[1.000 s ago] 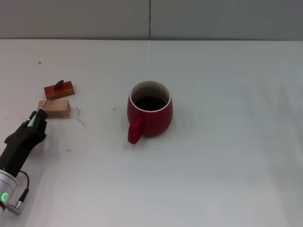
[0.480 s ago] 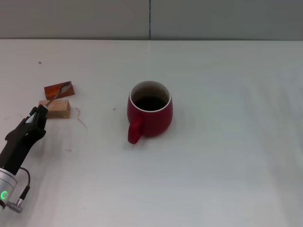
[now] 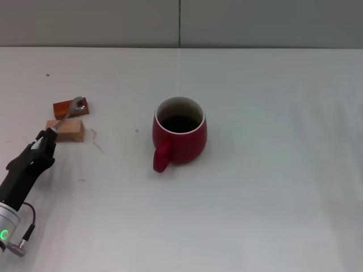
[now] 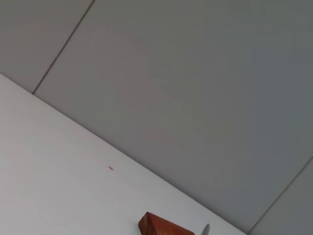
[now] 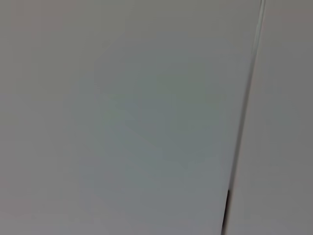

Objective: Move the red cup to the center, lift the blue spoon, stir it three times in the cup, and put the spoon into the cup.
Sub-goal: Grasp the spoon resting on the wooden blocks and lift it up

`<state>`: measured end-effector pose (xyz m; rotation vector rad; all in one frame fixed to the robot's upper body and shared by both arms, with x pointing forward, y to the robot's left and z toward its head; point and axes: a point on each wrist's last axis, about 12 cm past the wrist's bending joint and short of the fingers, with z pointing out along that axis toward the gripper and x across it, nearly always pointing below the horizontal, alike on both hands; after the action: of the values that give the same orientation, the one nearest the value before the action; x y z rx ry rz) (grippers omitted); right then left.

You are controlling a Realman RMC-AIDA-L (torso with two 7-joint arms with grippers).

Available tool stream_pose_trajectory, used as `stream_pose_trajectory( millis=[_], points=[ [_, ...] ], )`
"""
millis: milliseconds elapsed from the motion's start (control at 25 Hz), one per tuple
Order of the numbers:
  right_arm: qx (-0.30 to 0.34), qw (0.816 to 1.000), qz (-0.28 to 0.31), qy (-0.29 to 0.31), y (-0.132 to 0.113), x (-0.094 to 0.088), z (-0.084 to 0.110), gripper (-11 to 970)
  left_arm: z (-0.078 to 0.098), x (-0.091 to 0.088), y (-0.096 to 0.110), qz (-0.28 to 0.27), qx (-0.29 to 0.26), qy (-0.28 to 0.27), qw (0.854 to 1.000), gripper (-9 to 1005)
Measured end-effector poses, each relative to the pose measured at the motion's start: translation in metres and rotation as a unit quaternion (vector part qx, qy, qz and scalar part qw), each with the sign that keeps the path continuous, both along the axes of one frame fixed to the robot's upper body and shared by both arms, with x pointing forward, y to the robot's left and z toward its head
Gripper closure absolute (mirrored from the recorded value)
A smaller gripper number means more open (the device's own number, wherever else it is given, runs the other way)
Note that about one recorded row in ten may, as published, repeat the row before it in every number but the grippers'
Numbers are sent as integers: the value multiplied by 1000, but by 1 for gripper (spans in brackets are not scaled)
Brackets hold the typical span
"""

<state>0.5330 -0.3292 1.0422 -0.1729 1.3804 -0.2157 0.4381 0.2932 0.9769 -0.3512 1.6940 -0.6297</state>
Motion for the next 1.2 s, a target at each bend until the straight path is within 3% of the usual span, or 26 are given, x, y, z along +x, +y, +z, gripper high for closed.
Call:
stream_pose_trajectory(
  millis=[1200],
  points=[
    [0,1000,5,0,2,-3,-2,362,-3,-3,4,6,-17,17,1000,852]
  ],
)
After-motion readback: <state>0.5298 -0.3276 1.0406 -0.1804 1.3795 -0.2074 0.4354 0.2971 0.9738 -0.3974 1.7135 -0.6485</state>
